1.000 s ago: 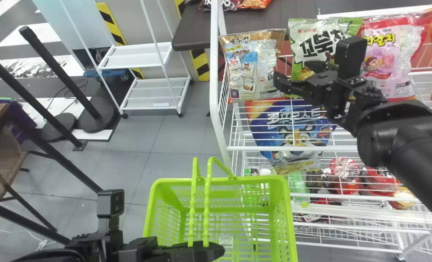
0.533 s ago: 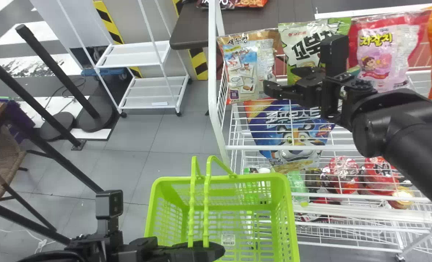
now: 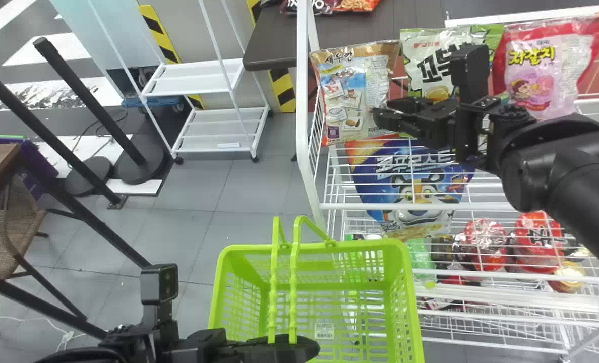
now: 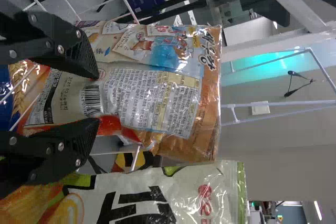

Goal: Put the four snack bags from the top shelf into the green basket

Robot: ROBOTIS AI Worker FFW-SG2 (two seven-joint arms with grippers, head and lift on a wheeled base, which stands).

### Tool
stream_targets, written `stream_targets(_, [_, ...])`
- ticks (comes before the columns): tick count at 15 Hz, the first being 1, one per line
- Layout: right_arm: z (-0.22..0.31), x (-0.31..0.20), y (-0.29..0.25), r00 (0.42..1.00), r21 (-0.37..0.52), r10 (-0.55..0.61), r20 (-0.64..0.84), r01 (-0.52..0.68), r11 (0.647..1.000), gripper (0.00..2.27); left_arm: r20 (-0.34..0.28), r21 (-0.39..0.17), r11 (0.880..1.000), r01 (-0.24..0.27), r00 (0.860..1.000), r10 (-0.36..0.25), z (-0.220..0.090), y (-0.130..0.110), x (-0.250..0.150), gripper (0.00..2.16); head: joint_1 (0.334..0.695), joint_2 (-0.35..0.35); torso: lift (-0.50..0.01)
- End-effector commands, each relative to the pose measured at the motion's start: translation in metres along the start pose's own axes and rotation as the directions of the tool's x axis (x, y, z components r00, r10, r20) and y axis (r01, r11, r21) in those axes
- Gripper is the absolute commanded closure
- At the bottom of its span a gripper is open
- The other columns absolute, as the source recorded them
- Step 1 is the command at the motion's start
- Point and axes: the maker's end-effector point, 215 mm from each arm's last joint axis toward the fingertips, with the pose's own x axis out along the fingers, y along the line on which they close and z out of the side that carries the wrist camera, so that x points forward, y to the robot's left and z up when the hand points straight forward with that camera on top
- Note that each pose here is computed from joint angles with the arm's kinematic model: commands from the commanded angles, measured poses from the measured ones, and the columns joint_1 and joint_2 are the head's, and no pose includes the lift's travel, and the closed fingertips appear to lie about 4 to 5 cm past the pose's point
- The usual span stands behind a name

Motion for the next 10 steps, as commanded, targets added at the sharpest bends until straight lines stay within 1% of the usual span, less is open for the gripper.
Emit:
stream_targets(1, [-0.002,0.000,0.001,1.000,0.000,-0.002,0.003,0.002,1.000,2.25,0.000,0.001,1.000,0.008,1.000,-0.008,0.000,-0.001,-0.001,2.15,0.695,0.264,0.000])
stream_targets(3, [-0.005,-0.002,0.005,1.000,-0.014,0.003,0.013,-0.002,1.000,2.25,0.001,-0.004,1.000,0.004,1.000,-0.004,-0.001,0.000,-0.003,2.15,0.695,0.262,0.000])
stream_targets(5, [-0.004,-0.001,0.025,0.999,-0.032,0.030,0.037,-0.028,0.999,2.25,0.003,-0.001,1.000,-0.002,1.000,0.002,0.001,0.001,-0.006,2.15,0.695,0.266,0.000])
stream_targets(8, [-0.005,-0.002,0.055,0.997,-0.049,0.060,0.052,-0.058,0.997,2.25,0.006,0.001,1.000,-0.005,1.000,0.005,0.002,0.000,-0.008,2.15,0.695,0.297,0.000])
stream_targets(9, [-0.006,-0.006,0.064,0.997,-0.056,0.055,0.046,-0.053,0.997,2.25,0.010,0.002,1.000,-0.007,1.000,0.007,0.004,0.000,-0.010,2.15,0.695,0.306,0.000])
stream_targets(10, [-0.012,-0.016,0.063,0.999,-0.073,0.023,0.026,-0.021,0.997,2.25,0.015,0.007,1.000,-0.015,1.000,0.015,0.006,0.001,-0.013,2.15,0.695,0.314,0.000])
